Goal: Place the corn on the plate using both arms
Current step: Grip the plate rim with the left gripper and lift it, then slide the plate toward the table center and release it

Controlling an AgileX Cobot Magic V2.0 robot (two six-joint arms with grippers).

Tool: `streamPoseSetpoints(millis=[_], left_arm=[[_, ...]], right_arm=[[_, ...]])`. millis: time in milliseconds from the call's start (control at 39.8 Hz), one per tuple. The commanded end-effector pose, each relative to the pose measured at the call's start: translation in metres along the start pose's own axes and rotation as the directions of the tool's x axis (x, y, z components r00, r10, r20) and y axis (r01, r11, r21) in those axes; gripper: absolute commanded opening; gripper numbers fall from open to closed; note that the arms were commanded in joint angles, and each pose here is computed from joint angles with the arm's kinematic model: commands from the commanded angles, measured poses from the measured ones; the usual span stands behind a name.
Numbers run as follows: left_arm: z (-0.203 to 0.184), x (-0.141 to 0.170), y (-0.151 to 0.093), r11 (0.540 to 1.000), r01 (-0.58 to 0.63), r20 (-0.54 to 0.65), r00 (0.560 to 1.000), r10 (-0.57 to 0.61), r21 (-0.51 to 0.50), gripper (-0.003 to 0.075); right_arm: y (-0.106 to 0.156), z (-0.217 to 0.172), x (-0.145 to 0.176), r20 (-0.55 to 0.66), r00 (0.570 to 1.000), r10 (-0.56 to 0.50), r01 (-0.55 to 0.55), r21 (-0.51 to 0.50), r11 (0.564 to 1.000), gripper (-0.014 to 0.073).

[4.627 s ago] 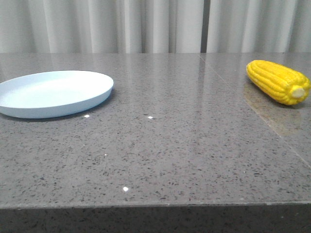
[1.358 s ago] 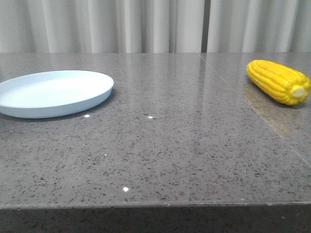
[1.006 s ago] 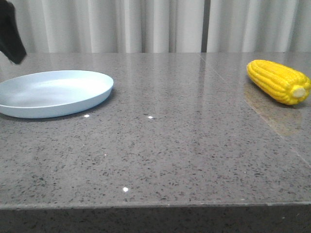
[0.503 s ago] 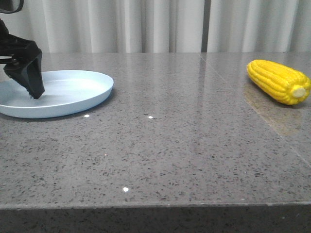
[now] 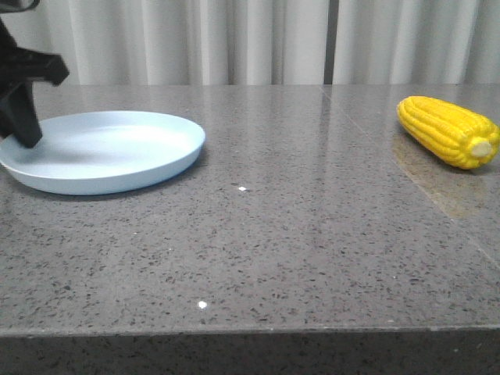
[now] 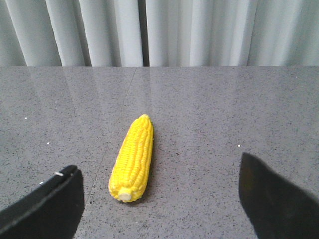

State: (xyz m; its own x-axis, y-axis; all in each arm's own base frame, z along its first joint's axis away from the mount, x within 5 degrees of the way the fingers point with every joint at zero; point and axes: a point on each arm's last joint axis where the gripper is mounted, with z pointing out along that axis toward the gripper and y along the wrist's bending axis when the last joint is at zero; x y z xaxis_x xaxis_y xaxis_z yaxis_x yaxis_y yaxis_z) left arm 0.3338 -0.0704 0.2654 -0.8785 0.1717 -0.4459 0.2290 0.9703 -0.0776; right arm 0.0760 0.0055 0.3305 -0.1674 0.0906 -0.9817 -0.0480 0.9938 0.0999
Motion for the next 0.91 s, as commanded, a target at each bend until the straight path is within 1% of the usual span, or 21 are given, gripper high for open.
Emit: streamPoseSetpoints(millis=[0, 50, 126, 226, 277, 352, 428, 553, 704, 754, 880], left_arm=[[-0.034, -0.024, -0.012, 0.996, 0.045, 0.146, 0.988, -0.057, 0.083, -0.002], [-0.043, -0.032, -0.019, 0.983, 0.086, 0.171, 0.979, -0.114, 0.159, -0.002], [-0.054, -0.04, -0.03, 0.967, 0.102, 0.192, 0.97, -0.149, 0.234, -0.002], [-0.06, -0.045, -0.053, 0.952, 0.073, 0.214, 0.967, -0.141, 0.297, -0.002], [-0.061, -0.046, -0.063, 0.95, 0.048, 0.229, 0.966, -0.124, 0.31, -0.002], [-0.053, -0.044, -0.079, 0.945, 0.017, 0.218, 0.972, -0.092, 0.326, -0.002], [-0.041, -0.044, -0.087, 0.943, 0.014, 0.186, 0.979, -0.08, 0.332, -0.002], [-0.018, -0.043, -0.087, 0.944, 0.032, 0.124, 0.989, -0.077, 0.328, -0.002], [-0.009, -0.042, -0.086, 0.948, 0.035, 0.104, 0.992, -0.072, 0.315, -0.0013], [-0.009, -0.042, -0.086, 0.948, 0.035, 0.104, 0.992, -0.072, 0.315, 0.0016], [-0.008, -0.041, -0.086, 0.949, 0.034, 0.092, 0.994, -0.066, 0.314, 0.0155]], right_arm=[[0.001, -0.002, -0.019, 0.106, 0.994, -0.018, 0.018, 0.004, 1.0, 0.0651], [0.001, -0.002, -0.019, 0.106, 0.994, -0.018, 0.018, 0.004, 1.0, 0.0651], [0.001, -0.002, -0.019, 0.106, 0.994, -0.018, 0.018, 0.004, 1.0, 0.0651], [0.001, -0.002, -0.019, 0.106, 0.994, -0.018, 0.018, 0.004, 1.0, 0.0651], [0.001, -0.002, -0.019, 0.106, 0.994, -0.018, 0.018, 0.004, 1.0, 0.0651], [0.001, -0.002, -0.019, 0.106, 0.994, -0.018, 0.018, 0.004, 1.0, 0.0651], [0.001, -0.002, -0.019, 0.106, 0.994, -0.018, 0.018, 0.004, 1.0, 0.0651], [0.001, -0.002, -0.019, 0.106, 0.994, -0.018, 0.018, 0.004, 1.0, 0.0651], [0.001, -0.002, -0.019, 0.106, 0.994, -0.018, 0.018, 0.004, 1.0, 0.0651], [0.001, -0.002, -0.019, 0.106, 0.994, -0.018, 0.018, 0.004, 1.0, 0.0651], [0.001, -0.002, -0.019, 0.106, 0.994, -0.018, 0.018, 0.004, 1.0, 0.0651]])
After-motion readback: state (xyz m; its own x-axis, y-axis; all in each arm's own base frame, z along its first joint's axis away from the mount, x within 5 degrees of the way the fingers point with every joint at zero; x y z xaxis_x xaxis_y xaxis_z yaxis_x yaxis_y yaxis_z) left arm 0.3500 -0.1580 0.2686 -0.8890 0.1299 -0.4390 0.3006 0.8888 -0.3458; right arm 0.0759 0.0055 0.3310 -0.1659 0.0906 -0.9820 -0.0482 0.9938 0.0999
